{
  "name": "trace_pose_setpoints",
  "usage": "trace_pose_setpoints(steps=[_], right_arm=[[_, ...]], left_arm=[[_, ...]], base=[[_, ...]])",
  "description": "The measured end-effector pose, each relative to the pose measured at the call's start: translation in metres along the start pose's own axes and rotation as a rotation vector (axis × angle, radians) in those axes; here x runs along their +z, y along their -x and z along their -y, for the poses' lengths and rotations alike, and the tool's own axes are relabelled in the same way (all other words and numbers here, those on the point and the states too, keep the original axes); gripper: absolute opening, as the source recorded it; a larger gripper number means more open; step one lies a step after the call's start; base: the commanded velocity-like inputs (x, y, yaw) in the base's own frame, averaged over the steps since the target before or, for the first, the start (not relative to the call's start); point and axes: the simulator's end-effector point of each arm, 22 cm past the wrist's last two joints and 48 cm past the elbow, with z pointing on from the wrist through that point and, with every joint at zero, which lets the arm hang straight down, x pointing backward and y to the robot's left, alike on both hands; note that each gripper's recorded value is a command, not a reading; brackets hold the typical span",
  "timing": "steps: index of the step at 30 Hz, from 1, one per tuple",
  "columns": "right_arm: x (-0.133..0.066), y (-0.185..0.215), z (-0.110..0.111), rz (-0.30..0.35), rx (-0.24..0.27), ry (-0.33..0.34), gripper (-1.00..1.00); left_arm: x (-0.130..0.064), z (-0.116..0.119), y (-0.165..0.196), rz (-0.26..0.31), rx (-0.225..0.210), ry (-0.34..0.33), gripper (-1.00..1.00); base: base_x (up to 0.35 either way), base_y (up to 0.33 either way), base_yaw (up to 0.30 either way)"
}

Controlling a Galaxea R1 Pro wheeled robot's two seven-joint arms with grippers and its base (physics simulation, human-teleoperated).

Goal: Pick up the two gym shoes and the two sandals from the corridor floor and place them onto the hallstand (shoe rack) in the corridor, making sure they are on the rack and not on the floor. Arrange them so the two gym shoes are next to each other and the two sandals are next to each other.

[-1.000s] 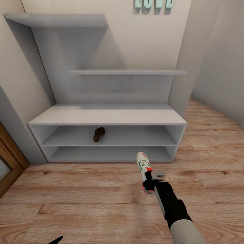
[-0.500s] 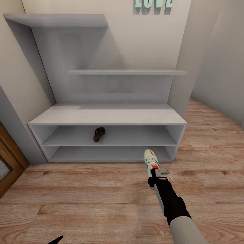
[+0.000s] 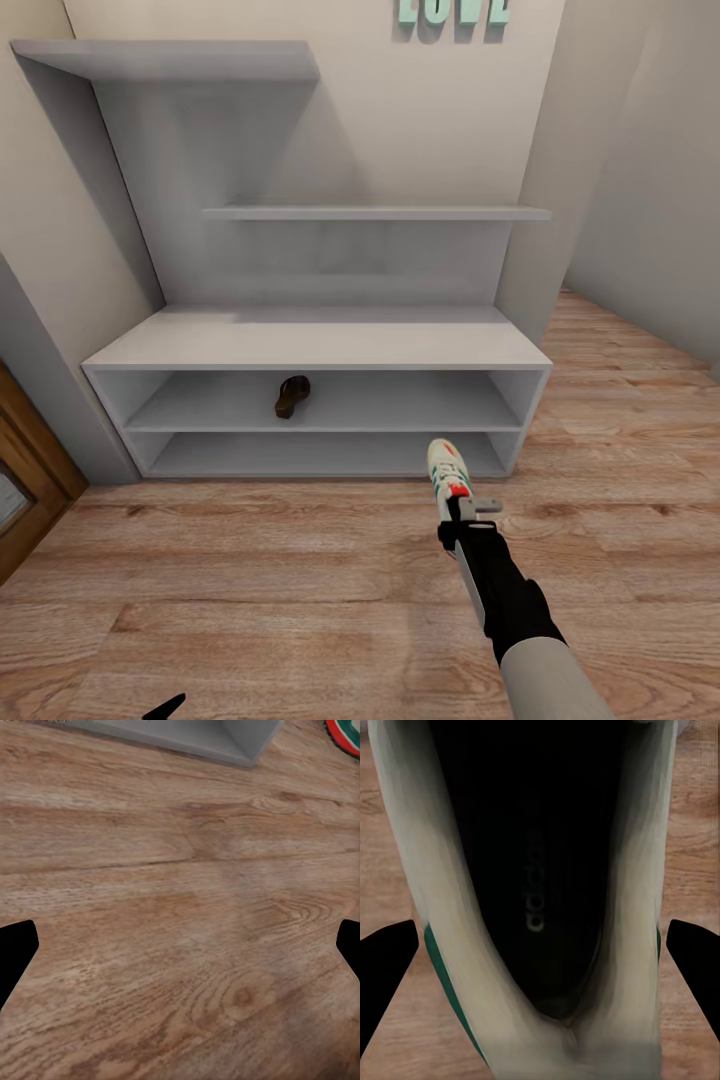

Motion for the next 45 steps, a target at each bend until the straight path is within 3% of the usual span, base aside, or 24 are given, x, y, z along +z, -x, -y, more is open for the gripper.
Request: trace_pose_setpoints(steps=[7,45], right_arm=[[-0.0003,0.0007,-0.0002,0.002,0.002,0.001,-1.0],[-0.0007,0.0021,0.0004,0.006,0.002,-0.001,-1.0]], left_arm=[[-0.0001,0.0004,0.0021,0.004,0.004,-0.004,1.0],[0.0002,0.0009,0.0028,0.004,0.006,-0.007,1.0]], base=[[0.139,0.0,0.0],[0.331,-0.022,0.0]])
